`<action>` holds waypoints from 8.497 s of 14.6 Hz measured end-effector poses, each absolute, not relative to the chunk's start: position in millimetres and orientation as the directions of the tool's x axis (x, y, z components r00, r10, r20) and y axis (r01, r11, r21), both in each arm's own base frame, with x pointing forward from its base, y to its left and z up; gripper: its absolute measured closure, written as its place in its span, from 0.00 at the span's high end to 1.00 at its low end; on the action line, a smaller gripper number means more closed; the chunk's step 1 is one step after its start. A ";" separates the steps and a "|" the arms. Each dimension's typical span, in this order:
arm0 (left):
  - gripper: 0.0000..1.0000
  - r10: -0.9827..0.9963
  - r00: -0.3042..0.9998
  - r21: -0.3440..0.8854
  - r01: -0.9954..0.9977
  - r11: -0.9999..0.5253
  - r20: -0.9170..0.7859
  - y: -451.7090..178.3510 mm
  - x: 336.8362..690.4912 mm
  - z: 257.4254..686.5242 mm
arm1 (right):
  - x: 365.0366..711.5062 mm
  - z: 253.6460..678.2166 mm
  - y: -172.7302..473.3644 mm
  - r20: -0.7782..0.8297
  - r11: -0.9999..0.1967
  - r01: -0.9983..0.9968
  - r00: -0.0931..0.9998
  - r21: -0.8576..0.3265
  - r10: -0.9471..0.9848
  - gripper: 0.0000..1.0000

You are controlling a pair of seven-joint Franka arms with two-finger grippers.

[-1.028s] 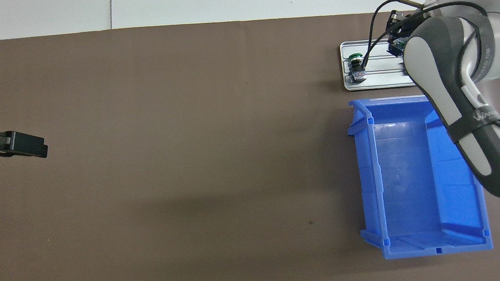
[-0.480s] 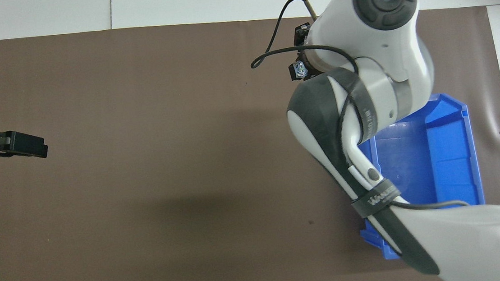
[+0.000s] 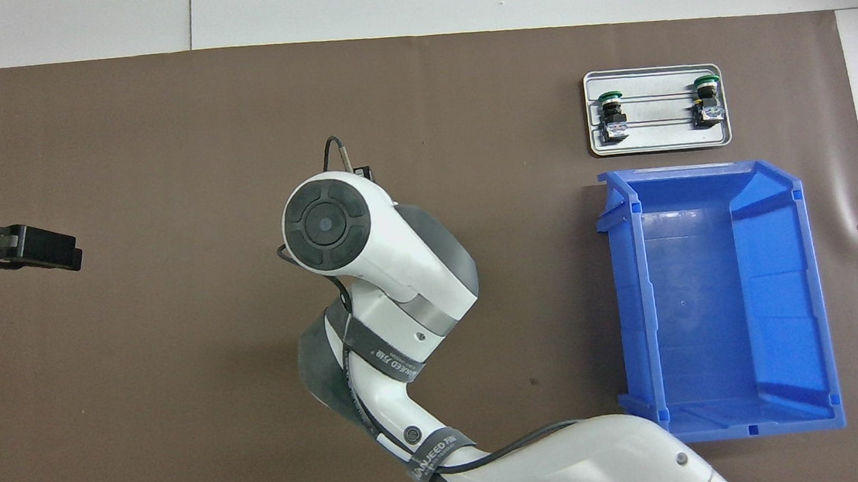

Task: Place and press button with both arms

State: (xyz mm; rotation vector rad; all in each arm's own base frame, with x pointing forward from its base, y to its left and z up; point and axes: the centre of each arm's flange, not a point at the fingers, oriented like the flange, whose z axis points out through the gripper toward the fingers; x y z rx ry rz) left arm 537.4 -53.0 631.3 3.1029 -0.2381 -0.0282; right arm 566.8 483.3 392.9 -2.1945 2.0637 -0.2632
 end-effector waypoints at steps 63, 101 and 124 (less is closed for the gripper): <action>0.93 -0.997 0.044 -0.036 -0.998 -0.047 0.069 -299.0 513.4 322.1 | 549.6 646.3 2.4 0.023 -0.986 -0.161 0.987 0.044 -0.160 1.00; 0.41 -0.803 0.351 0.099 -0.932 -0.348 0.482 -182.4 587.8 348.7 | 546.5 645.4 7.0 0.024 -0.987 -0.153 0.988 0.043 -0.152 1.00; 0.41 -0.147 0.240 0.173 -0.915 -0.365 0.960 -149.1 495.0 261.3 | 546.5 645.4 7.0 0.024 -0.987 -0.153 0.988 0.043 -0.152 1.00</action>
